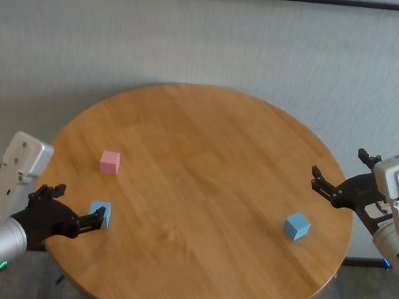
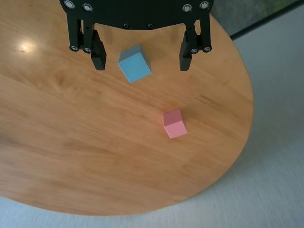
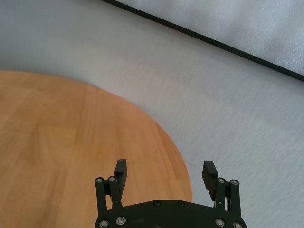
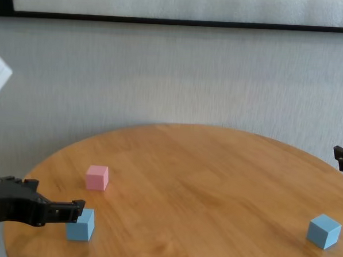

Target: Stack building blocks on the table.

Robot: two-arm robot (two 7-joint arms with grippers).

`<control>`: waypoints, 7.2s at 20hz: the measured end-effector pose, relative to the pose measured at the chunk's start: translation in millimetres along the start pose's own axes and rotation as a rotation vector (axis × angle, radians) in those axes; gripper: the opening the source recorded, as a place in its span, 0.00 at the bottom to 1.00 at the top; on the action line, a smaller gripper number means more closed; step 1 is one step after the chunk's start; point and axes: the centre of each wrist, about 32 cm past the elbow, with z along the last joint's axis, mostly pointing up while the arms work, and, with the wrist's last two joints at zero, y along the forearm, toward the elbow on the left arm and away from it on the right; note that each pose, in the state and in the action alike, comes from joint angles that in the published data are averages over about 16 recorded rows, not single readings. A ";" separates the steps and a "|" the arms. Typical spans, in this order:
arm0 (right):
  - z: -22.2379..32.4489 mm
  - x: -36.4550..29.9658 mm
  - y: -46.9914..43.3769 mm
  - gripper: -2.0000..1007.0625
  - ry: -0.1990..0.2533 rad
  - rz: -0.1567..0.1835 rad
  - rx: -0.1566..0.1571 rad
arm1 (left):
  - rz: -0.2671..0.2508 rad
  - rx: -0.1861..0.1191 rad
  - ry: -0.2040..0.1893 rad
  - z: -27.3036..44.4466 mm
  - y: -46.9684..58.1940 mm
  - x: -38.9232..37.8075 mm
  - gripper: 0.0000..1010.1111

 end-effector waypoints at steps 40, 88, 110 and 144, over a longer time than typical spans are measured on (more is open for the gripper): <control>0.0 0.0 0.0 1.00 0.000 0.000 0.000 | 0.100 0.146 0.085 17.4 -45.2 -32.9 0.99; 0.0 0.0 0.0 1.00 0.000 0.000 0.000 | 0.193 0.178 0.091 12.0 -66.3 -28.6 0.83; 0.0 0.0 0.0 1.00 0.000 0.000 0.000 | 0.172 0.158 0.079 13.1 -64.9 -28.2 0.40; 0.0 0.0 0.0 1.00 0.000 0.000 0.000 | -0.359 0.067 -0.343 72.1 -101.5 -28.7 0.40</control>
